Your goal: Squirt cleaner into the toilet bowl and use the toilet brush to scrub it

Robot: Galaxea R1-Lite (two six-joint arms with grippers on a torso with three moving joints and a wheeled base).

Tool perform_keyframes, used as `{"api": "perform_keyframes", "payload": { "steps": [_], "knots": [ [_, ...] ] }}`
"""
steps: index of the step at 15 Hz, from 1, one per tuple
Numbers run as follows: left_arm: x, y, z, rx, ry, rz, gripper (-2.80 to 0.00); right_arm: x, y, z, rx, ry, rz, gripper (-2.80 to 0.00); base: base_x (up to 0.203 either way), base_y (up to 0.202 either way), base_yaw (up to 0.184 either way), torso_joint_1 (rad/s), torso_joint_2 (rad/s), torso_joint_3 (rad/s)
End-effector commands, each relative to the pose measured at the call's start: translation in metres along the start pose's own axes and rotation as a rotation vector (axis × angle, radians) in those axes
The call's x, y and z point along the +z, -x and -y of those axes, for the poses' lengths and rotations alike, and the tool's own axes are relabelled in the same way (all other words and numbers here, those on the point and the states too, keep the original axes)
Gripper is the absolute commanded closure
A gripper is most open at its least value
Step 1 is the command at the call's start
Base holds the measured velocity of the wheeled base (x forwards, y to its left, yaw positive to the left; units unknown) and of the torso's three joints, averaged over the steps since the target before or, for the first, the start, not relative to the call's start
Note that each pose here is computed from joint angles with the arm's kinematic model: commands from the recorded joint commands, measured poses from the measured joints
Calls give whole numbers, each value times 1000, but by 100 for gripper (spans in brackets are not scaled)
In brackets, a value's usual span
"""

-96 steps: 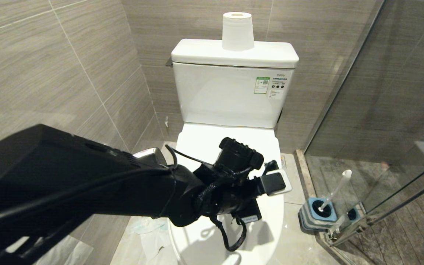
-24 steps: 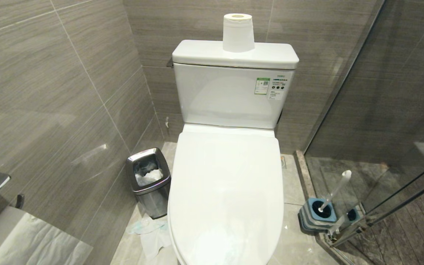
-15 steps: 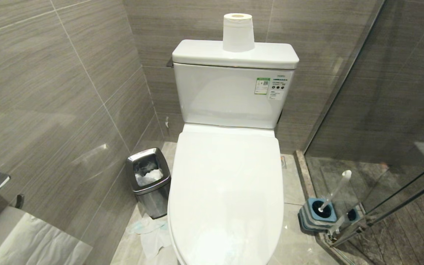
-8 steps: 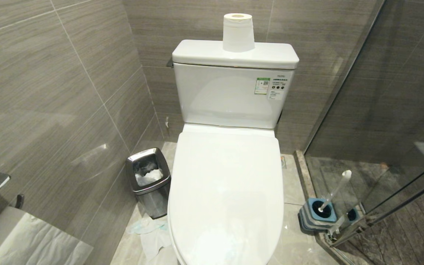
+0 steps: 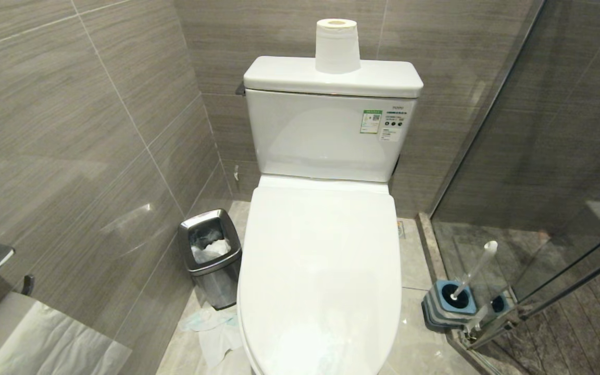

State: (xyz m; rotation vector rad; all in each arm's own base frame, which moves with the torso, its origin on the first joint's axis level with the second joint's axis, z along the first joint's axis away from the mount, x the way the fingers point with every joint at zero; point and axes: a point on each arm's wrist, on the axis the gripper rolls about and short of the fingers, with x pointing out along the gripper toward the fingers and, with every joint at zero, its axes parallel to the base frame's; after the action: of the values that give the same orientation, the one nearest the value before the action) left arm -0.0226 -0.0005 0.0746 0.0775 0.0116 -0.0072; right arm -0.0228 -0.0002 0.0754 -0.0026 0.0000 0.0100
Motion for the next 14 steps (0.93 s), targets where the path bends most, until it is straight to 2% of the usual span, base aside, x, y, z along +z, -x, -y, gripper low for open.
{"api": "perform_keyframes", "payload": {
  "steps": [1,2,14],
  "knots": [
    [0,0,0,13,54,0,0,0,0,0,1,0,-2,0,0,0,0,0,0,0],
    [0,0,0,16,77,2,0,0,0,0,1,0,-2,0,0,0,0,0,0,0],
    [0,0,0,16,76,2,0,0,0,0,1,0,-2,0,0,0,0,0,0,0]
  ]
}}
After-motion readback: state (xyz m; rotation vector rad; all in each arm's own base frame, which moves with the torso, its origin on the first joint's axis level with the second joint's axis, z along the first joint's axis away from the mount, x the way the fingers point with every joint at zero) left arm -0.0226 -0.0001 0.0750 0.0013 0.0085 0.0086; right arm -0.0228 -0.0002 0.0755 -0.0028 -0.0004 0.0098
